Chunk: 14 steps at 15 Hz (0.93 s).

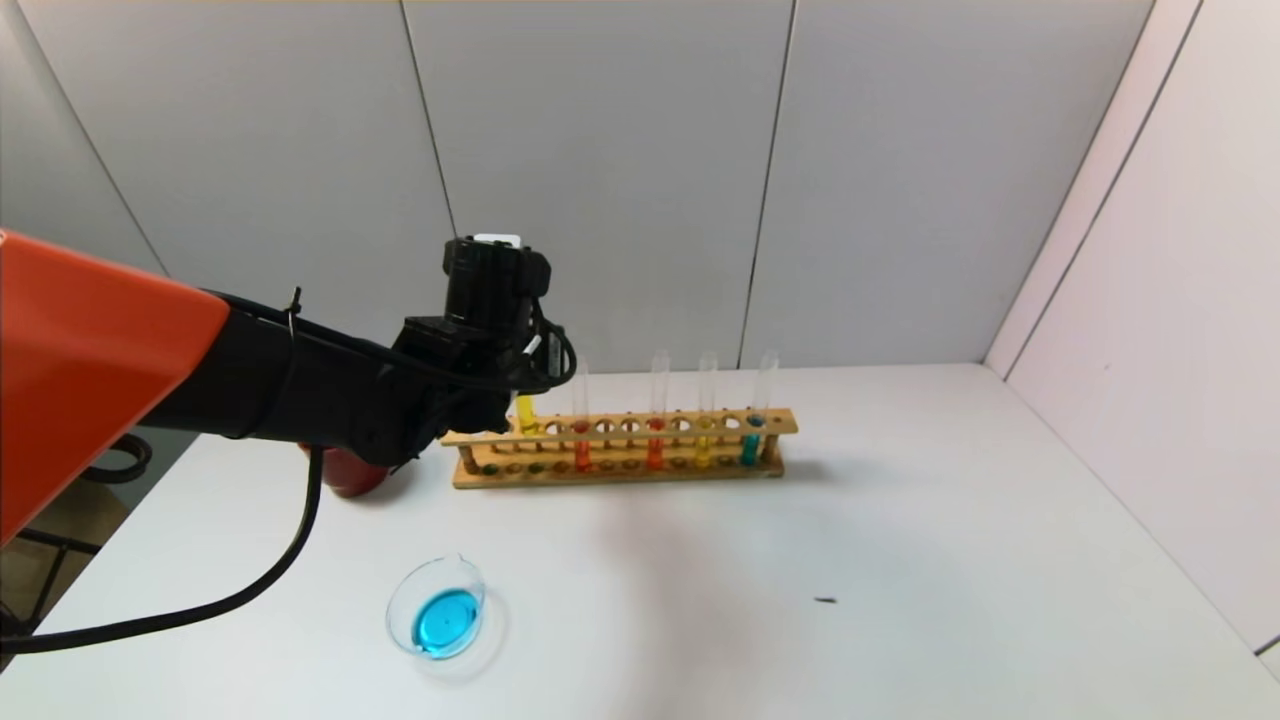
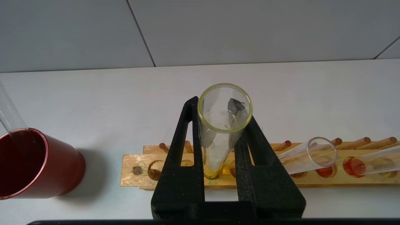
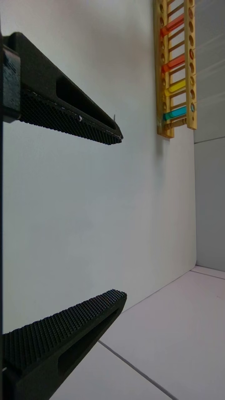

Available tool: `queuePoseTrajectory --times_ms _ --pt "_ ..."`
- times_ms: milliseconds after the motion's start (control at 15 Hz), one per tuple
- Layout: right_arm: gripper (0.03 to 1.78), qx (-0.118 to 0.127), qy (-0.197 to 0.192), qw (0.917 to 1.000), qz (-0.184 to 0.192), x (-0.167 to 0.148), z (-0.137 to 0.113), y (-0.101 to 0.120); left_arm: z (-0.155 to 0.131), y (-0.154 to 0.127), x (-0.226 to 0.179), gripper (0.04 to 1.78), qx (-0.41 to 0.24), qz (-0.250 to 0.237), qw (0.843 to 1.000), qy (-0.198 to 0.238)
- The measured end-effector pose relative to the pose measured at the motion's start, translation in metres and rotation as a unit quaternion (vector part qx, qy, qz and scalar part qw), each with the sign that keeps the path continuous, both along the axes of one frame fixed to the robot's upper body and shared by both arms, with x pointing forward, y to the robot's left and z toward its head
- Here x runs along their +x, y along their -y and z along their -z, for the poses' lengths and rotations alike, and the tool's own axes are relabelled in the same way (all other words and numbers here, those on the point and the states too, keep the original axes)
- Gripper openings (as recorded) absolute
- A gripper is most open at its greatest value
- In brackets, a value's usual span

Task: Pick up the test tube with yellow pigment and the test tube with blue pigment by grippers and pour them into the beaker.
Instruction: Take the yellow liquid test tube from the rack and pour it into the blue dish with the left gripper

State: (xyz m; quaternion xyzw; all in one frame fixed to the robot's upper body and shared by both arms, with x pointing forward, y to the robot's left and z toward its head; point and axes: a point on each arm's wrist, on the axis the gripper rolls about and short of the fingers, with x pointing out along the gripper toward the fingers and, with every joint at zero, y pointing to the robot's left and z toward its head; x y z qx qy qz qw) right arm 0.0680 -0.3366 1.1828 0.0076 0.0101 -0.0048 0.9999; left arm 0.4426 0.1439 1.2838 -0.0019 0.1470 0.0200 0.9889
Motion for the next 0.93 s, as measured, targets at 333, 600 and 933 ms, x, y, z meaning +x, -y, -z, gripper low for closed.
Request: queuePoseTrajectory --times_ms 333,600,933 --pt "1.70 0.000 0.000 1.0000 0.000 0.000 0.000 0.000 -0.023 0.000 0.002 0.32 0.001 -0.001 1.000 0.004" --pt "1.70 0.000 0.000 1.0000 0.000 0.000 0.000 0.000 -0.048 0.002 0.004 0.32 0.002 0.002 1.000 0.014" --pt "1.70 0.000 0.000 1.0000 0.000 0.000 0.000 0.000 -0.075 -0.006 -0.011 0.32 0.023 0.009 1.000 0.016"
